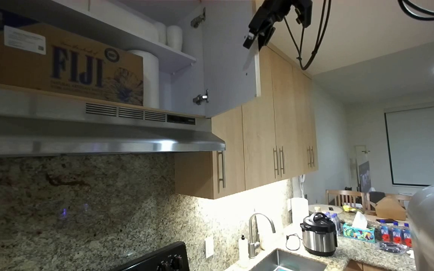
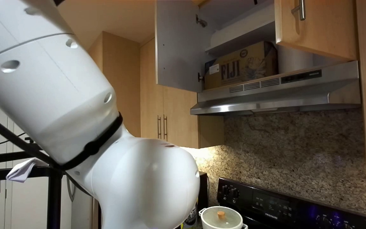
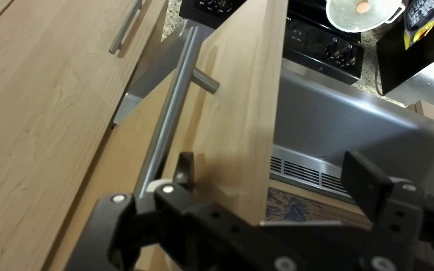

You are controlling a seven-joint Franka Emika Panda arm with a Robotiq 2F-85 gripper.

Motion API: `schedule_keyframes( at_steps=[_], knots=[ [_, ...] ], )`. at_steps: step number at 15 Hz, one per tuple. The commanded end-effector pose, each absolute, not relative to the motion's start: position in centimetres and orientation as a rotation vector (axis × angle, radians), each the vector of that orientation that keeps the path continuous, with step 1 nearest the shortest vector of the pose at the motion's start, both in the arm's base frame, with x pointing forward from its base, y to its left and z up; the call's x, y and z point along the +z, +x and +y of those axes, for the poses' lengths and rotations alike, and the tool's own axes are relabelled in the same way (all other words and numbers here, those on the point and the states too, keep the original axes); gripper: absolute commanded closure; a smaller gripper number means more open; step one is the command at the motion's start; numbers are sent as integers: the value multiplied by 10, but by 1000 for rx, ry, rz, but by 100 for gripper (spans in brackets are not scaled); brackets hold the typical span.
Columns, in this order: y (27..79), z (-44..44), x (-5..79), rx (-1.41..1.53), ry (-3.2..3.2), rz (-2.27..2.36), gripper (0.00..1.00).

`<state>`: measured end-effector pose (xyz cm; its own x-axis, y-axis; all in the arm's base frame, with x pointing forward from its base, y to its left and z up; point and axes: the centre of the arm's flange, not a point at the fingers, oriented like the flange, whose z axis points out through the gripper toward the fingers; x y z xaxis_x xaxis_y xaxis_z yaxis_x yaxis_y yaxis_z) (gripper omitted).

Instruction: Close the right cabinet door at the top

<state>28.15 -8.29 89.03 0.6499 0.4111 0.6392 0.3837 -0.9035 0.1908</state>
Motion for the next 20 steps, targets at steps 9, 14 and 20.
schedule_keyframes(
  at_steps=[9,14,20],
  knots=[
    [308,1,912,1157,2717,896,0],
    [316,29,917,1194,2662,949,0],
    [324,51,924,1220,2613,1013,0]
  ],
)
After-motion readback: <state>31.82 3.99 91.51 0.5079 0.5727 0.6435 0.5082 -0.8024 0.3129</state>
